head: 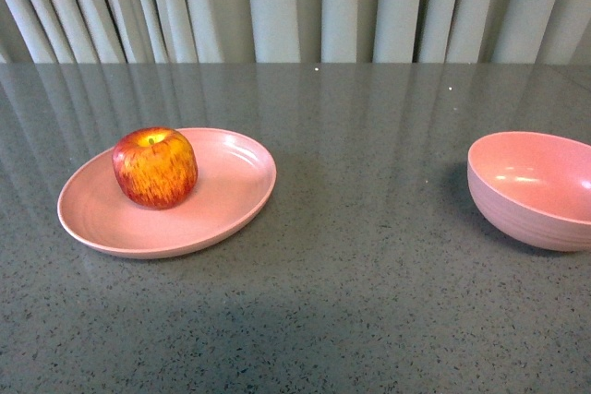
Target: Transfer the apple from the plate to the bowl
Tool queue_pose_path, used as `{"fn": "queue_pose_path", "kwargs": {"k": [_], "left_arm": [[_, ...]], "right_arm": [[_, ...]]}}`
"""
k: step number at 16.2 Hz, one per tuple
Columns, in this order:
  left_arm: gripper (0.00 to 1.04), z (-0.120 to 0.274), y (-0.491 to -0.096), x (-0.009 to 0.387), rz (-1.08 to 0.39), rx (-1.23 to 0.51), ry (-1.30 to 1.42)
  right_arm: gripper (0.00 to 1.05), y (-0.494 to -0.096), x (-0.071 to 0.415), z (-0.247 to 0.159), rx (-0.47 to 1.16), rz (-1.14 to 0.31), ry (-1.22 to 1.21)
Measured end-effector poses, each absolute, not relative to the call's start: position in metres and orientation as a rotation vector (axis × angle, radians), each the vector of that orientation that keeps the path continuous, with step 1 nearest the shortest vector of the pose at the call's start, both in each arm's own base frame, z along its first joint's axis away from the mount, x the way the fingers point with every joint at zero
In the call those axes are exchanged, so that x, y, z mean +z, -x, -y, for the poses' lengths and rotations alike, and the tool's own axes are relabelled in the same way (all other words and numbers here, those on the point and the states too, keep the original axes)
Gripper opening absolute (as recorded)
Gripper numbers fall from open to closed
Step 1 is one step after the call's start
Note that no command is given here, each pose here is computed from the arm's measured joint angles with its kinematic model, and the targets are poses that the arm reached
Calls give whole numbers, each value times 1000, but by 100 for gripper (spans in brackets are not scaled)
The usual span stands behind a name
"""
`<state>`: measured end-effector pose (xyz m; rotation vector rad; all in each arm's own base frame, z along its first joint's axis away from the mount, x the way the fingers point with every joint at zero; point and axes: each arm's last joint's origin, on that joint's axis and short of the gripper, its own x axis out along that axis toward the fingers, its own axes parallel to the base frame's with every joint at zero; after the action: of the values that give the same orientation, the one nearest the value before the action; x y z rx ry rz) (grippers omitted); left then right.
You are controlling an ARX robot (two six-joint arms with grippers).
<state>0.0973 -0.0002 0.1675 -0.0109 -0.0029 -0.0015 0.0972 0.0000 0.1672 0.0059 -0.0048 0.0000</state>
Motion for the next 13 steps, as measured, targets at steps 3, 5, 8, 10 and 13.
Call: {"fn": "queue_pose_path", "kwargs": {"k": [3,5,8,10,13], "left_arm": [[98,0,-97,168,3,-2,11],[98,0,-97,168,3,-2,11],[98,0,-97,168,3,-2,11],[98,0,-97,168,3,-2,11],[98,0,-97,168,3,-2,11]], "right_arm": [[98,-97,167,0,0,4,-6],[98,-97,167,0,0,5,-6],[98,-97,167,0,0,5,-6],[98,-97,167,0,0,5,-6],[98,-97,167,0,0,5,-6]]}}
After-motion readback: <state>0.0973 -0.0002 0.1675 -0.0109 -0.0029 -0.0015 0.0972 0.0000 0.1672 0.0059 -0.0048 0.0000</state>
